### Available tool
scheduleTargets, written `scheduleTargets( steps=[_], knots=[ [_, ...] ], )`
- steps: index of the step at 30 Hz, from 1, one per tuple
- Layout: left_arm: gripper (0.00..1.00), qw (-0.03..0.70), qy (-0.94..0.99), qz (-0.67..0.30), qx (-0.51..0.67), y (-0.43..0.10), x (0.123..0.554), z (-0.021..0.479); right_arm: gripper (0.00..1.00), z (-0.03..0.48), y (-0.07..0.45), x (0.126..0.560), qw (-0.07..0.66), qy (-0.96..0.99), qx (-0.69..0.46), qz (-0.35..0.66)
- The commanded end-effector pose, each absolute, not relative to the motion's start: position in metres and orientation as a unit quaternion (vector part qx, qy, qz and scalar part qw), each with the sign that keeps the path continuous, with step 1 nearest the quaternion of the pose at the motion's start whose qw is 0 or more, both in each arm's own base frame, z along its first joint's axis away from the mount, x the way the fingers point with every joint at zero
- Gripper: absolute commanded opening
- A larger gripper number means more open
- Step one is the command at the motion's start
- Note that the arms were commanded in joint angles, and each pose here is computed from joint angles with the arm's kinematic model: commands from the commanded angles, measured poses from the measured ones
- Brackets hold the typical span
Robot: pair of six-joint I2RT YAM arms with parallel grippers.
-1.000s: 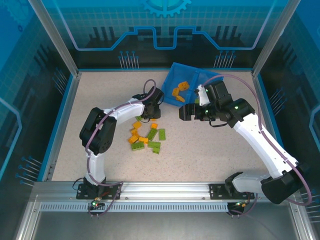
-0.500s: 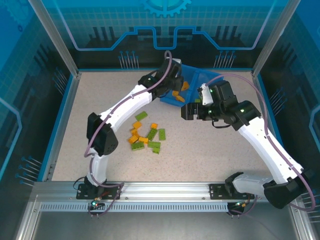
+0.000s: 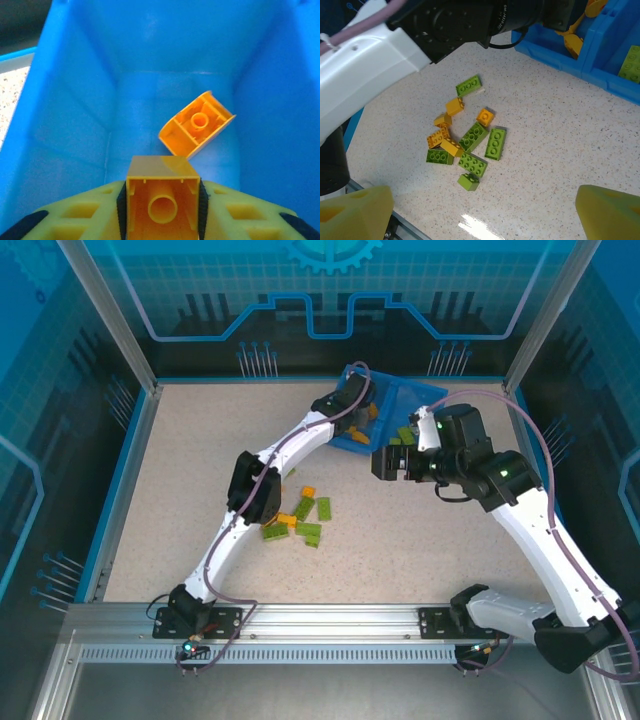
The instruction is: Sort the legos into containers by color
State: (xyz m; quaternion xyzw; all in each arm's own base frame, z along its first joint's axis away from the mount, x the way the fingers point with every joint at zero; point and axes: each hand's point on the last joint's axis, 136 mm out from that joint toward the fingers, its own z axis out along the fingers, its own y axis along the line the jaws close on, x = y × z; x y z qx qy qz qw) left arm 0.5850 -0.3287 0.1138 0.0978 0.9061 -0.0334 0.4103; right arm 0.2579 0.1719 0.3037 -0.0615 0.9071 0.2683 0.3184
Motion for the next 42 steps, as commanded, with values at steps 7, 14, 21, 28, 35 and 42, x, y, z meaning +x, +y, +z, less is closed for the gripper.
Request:
scheduleTargets(
  steps=[7, 14, 21, 28, 35, 42],
  knots=[
    [0.57, 0.452, 0.886, -0.065, 0.081, -0.333, 0.585, 0.178, 0.97, 0.299, 0.166, 0.254, 0.313, 0.911, -0.058, 0.263],
    [0.55, 0.476, 0.869, -0.111, 0.078, -0.325, 0.544, 0.266, 0.97, 0.293, 0.166, 0.261, 0.311, 0.914, -0.055, 0.255],
    [0.52, 0.520, 0.830, -0.173, 0.108, -0.287, 0.447, 0.340, 0.96, 0.274, 0.174, 0.269, 0.286, 0.924, -0.061, 0.246],
    [0.52, 0.550, 0.784, -0.192, 0.214, -0.235, 0.330, 0.353, 0.95, 0.232, 0.218, 0.272, 0.226, 0.941, -0.104, 0.231],
    [0.65, 0.509, 0.791, -0.142, 0.309, -0.186, 0.251, 0.284, 0.91, 0.172, 0.263, 0.272, 0.182, 0.956, -0.155, 0.173],
    [0.86, 0.489, 0.754, -0.137, 0.416, -0.176, 0.203, 0.225, 0.84, 0.108, 0.290, 0.271, 0.148, 0.963, -0.201, 0.100]
  ],
)
